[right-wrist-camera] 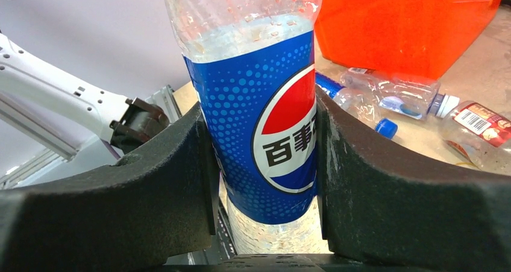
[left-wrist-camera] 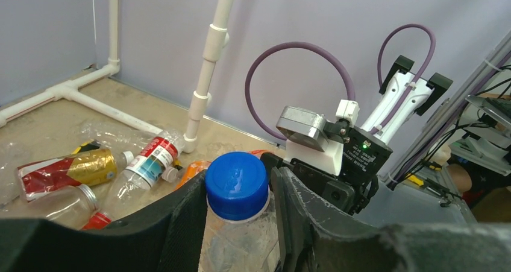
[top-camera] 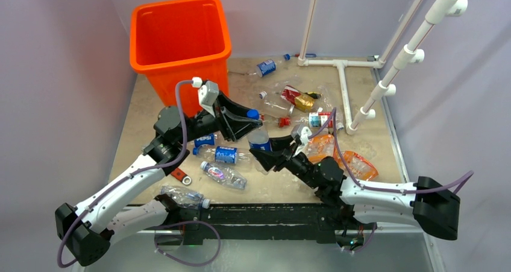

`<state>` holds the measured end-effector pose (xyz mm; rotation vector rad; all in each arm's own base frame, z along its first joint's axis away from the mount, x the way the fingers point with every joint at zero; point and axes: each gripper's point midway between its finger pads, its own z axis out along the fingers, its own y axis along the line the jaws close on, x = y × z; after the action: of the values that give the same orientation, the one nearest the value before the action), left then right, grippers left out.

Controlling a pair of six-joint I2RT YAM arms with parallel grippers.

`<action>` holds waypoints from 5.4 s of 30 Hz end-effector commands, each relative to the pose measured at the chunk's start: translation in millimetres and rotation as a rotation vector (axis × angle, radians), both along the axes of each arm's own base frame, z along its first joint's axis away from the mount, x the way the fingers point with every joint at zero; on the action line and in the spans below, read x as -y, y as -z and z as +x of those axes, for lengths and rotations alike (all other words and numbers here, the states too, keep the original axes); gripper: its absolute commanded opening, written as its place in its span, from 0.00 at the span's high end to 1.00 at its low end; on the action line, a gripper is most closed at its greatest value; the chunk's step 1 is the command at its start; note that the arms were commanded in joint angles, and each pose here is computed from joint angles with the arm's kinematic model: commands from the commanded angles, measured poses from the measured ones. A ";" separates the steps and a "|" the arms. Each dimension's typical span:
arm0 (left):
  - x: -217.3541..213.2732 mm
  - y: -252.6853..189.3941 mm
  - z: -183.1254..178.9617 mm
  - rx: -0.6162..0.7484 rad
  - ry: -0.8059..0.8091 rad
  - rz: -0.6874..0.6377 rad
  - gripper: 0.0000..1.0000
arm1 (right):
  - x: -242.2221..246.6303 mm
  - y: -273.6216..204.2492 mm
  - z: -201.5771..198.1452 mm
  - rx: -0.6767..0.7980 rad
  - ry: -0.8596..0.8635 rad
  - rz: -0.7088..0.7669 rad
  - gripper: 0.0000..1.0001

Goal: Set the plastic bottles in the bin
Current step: Pick up the plastic bottle at the center of the board, then place the plastic bottle in the trash bin, then pick up the plastic bottle from the corner of the board.

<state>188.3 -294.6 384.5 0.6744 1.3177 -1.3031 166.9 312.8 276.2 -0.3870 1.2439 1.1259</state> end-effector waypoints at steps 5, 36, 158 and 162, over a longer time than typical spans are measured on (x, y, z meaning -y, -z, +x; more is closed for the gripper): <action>-0.4 -21.5 -11.9 0.043 0.050 -0.057 0.57 | 0.3 -7.2 1.1 0.048 0.032 0.000 1.00; -137.6 -199.8 65.8 0.376 -0.902 -0.205 1.00 | 46.1 -47.3 -29.5 -0.158 -0.035 -0.022 0.01; 174.5 309.8 -55.4 -0.806 0.327 0.150 0.25 | 162.3 -5.7 10.3 -0.552 0.486 0.101 0.07; 177.3 319.3 -55.8 -0.818 0.329 0.166 0.34 | 163.9 -2.5 9.9 -0.555 0.488 0.104 0.07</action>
<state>133.4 -463.8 63.2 0.4609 2.0826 -1.8280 177.3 152.9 270.5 0.3214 1.6679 0.8761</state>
